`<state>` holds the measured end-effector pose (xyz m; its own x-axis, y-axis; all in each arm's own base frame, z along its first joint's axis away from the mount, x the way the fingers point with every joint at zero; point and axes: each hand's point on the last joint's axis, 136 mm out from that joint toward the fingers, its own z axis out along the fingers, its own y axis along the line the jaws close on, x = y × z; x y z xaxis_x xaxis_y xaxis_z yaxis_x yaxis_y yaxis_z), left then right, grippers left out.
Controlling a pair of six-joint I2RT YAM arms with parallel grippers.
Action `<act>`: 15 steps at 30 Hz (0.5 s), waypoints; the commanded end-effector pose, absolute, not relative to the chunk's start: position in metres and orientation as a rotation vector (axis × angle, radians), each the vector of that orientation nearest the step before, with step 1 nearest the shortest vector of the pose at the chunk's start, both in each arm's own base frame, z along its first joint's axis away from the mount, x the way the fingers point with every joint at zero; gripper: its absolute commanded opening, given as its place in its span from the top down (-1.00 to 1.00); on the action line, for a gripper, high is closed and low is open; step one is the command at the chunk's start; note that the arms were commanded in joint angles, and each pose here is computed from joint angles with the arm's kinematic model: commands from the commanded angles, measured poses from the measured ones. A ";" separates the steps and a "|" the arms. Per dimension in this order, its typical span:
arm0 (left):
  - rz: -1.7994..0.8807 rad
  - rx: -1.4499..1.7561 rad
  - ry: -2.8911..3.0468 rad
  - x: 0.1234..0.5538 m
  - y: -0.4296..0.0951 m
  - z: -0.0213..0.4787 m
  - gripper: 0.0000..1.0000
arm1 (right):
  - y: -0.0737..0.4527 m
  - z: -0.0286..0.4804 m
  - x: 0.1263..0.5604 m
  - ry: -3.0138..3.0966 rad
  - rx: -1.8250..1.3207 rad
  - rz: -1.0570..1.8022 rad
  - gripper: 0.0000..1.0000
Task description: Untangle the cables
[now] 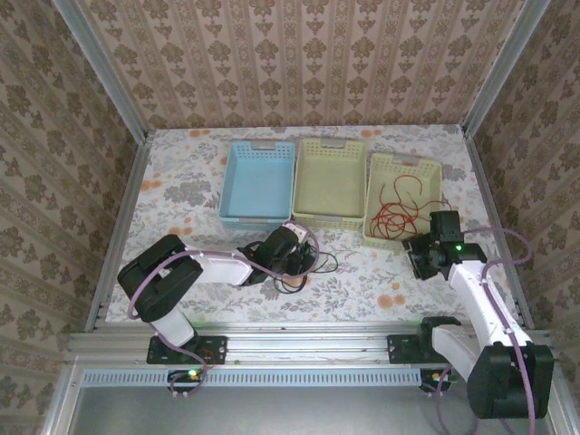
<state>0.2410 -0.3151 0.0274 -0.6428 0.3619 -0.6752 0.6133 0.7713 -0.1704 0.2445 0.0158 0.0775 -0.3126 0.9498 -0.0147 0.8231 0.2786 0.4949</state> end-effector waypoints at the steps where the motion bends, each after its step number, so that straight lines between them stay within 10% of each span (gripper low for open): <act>1: -0.509 0.750 2.338 0.241 -0.314 0.022 -0.40 | 0.023 0.071 0.265 2.223 1.655 0.659 -0.12; 15: -0.508 0.748 2.334 0.240 -0.313 0.026 -0.40 | -0.008 0.093 0.368 2.290 1.431 0.630 -0.09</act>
<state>0.2410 -0.3151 0.0274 -0.6428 0.3619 -0.6752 0.6133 0.7713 -0.1704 0.3600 -0.0053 0.0773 -0.3624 0.9319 -0.0148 0.7842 0.3135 0.5356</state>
